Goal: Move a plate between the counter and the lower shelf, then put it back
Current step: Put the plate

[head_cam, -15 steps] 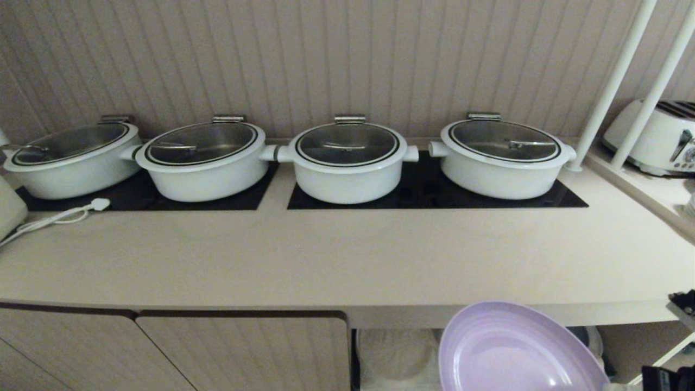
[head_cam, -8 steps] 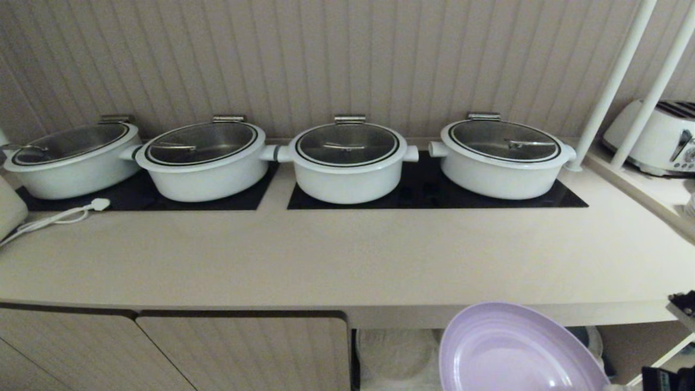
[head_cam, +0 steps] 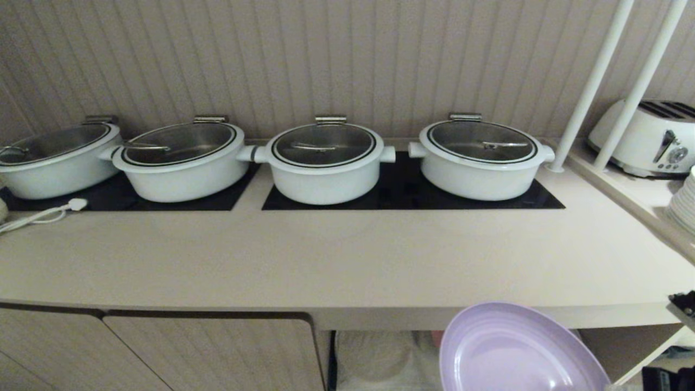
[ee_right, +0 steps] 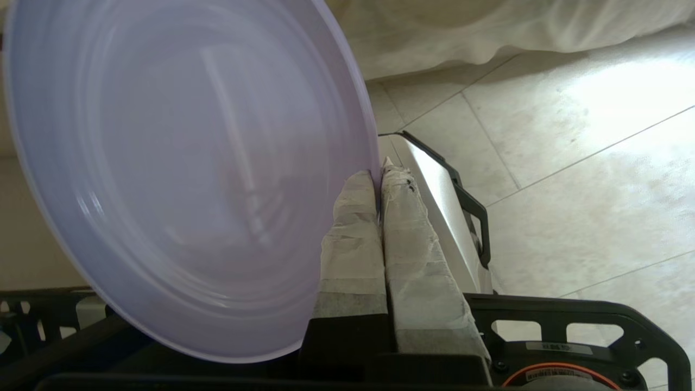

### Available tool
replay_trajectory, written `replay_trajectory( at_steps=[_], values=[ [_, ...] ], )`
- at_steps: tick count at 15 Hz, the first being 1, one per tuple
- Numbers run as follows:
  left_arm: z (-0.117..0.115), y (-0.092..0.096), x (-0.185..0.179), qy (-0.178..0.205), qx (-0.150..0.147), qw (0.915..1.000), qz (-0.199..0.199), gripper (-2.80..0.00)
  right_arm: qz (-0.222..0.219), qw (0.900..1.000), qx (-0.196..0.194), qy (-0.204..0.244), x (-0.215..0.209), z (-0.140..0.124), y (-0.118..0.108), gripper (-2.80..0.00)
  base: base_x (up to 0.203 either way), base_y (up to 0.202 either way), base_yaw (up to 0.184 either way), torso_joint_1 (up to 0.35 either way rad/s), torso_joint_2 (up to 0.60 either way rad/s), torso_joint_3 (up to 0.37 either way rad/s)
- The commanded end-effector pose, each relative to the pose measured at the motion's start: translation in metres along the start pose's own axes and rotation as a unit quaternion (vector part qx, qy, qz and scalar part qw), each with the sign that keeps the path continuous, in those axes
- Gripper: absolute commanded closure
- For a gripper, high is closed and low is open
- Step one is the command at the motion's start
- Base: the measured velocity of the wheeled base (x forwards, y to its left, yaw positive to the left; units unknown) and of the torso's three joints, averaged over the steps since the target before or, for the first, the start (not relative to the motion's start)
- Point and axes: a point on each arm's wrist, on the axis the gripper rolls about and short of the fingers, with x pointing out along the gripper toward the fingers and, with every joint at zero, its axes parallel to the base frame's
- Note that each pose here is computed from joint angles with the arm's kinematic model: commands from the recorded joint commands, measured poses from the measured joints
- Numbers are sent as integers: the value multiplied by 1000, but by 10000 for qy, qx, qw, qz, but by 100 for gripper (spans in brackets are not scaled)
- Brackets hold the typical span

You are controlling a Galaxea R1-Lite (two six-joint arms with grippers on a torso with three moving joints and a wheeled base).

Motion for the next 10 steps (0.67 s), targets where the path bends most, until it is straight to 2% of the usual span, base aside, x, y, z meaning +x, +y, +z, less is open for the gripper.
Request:
replay_trajectory(
  at_steps=[1, 10],
  values=[
    [0, 0, 0, 3, -2, 10000, 4, 0, -1, 10000, 16, 5, 0, 0, 0, 0, 0, -199, 1, 2, 1, 1],
    [0, 0, 0, 3, -2, 10000, 4, 0, -4, 10000, 23, 8, 0, 0, 0, 0, 0, -194, 0, 2, 1, 2]
  ],
)
